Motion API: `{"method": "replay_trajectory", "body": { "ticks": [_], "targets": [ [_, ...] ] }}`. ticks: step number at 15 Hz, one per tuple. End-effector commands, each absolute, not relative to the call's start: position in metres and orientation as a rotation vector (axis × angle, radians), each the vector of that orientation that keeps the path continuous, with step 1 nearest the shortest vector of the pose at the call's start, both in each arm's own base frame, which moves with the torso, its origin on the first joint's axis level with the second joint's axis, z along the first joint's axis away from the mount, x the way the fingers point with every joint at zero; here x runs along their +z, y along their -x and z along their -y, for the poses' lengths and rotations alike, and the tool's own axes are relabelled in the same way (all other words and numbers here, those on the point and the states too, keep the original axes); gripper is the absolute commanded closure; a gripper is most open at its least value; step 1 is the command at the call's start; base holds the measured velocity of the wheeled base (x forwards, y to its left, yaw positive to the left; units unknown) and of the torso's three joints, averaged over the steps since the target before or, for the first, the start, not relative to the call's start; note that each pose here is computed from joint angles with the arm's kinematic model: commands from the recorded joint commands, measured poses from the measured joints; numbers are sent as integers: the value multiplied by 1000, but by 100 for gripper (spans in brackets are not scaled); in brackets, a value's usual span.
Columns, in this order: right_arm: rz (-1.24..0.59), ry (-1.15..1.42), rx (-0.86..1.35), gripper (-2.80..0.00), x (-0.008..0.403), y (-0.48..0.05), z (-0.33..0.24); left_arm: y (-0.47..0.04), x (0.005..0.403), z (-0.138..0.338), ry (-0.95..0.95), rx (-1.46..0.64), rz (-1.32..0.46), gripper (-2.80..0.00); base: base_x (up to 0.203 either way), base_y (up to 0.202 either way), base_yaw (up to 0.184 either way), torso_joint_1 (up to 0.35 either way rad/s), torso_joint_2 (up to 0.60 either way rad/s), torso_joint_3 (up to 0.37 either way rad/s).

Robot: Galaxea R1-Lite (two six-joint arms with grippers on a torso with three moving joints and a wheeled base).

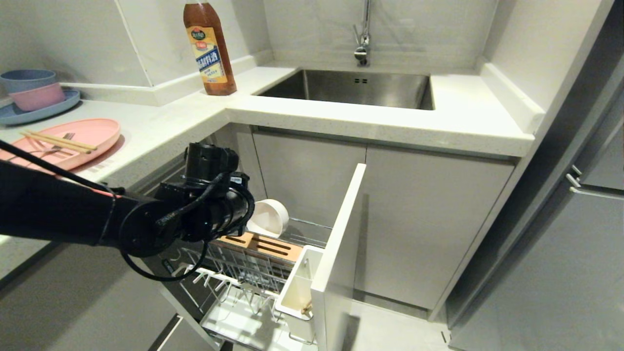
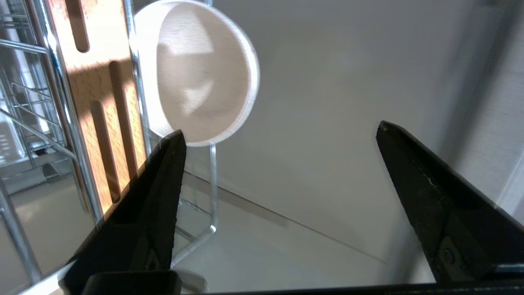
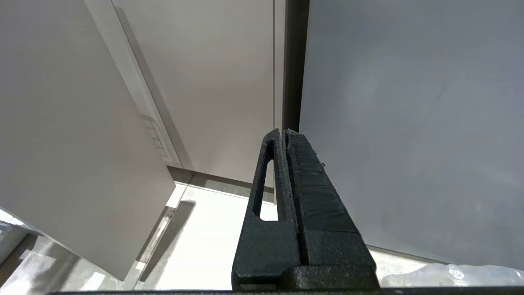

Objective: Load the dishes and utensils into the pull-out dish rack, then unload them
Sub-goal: Pick up the chopsticks and place it in the cupboard

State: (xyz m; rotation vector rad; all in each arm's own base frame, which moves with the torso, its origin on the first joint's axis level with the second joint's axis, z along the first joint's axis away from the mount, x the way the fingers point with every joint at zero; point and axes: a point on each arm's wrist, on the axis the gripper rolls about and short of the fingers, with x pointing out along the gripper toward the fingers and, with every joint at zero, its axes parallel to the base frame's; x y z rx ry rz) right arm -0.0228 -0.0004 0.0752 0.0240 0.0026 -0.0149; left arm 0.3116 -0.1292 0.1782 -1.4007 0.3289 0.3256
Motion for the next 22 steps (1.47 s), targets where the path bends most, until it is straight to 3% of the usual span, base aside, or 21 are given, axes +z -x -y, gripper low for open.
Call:
{"method": "replay_trajectory", "body": {
  "ticks": [1,12,19,22],
  "targets": [
    [-4,-24,-14,0,75,23,0,-295,200,124,1436,281,-289,0,0,0,0,0,0,0],
    [-5,-24,-14,0,75,23,0,-236,282,107,1205,50,-119,0,0,0,0,0,0,0],
    [-6,-24,-15,0,74,23,0,-206,333,89,536,101,41,0,0,0,0,0,0,0],
    [-6,-24,-15,0,74,23,0,-210,346,63,257,216,81,0,0,0,0,0,0,0]
  ]
}}
